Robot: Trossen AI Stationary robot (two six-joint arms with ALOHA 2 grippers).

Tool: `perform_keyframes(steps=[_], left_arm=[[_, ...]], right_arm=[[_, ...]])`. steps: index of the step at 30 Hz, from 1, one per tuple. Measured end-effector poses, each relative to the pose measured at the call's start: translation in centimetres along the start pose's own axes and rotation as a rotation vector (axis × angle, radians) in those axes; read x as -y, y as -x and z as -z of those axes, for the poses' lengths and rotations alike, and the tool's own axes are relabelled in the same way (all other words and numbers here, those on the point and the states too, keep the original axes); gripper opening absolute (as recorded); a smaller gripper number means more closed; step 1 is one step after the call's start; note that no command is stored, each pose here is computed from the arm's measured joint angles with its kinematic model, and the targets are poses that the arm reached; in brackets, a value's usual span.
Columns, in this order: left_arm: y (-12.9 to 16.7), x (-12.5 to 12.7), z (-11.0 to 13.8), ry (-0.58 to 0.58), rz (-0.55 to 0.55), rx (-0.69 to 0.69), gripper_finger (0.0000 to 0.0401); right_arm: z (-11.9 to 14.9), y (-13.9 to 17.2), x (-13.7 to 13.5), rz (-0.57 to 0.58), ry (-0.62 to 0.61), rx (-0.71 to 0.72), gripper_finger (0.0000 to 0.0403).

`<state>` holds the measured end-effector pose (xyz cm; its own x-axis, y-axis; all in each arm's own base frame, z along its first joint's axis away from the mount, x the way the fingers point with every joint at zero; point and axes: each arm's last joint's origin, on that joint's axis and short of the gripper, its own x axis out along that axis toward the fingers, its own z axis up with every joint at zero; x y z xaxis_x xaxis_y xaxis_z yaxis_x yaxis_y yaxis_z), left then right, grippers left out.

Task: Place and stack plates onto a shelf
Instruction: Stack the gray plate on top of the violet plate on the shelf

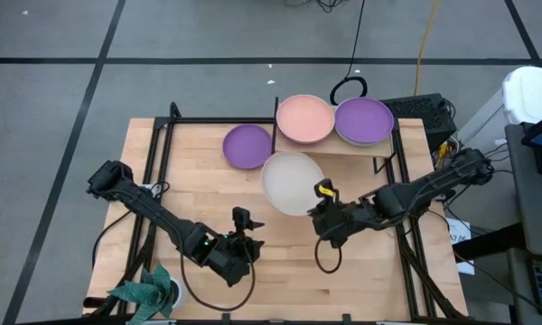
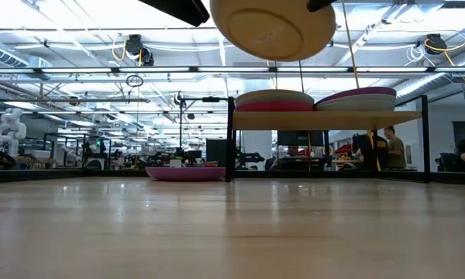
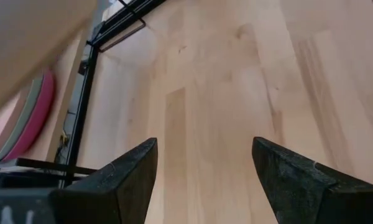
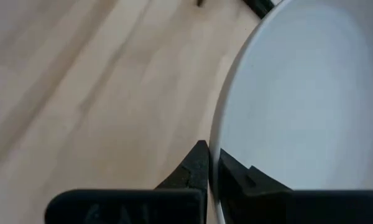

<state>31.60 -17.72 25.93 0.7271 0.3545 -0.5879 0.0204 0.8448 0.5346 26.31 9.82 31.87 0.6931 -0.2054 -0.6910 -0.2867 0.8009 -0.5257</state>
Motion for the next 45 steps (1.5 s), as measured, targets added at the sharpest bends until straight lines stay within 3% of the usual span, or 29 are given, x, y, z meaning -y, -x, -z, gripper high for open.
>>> perform_keyframes(steps=[9, 21, 33, 39, 45], left_arm=[[-1.0, -1.1, 0.2, 0.065, -0.027, -0.030, 0.0266], [-2.8, -3.5, 1.1, 0.147, -0.077, -0.135, 0.0266], [-3.6, -4.4, 1.5, 0.205, -0.071, -0.167, 0.0266], [-3.5, -4.4, 1.5, 0.229, -0.071, -0.167, 0.0266], [-3.5, -4.3, 1.5, 0.237, -0.069, -0.166, 0.0266]], right_arm=[[0.6, 0.8, 3.6, 0.048, 0.054, -0.115, 0.0002], [5.6, -0.5, 9.0, 0.074, 0.016, -0.413, 0.0002], [11.4, 3.5, 14.0, 0.219, -0.213, -0.507, 0.0002], [14.1, 4.3, 14.6, 0.225, -0.321, -0.527, 0.0002], [16.2, 3.1, 14.3, 0.203, -0.386, -0.594, 0.0002]])
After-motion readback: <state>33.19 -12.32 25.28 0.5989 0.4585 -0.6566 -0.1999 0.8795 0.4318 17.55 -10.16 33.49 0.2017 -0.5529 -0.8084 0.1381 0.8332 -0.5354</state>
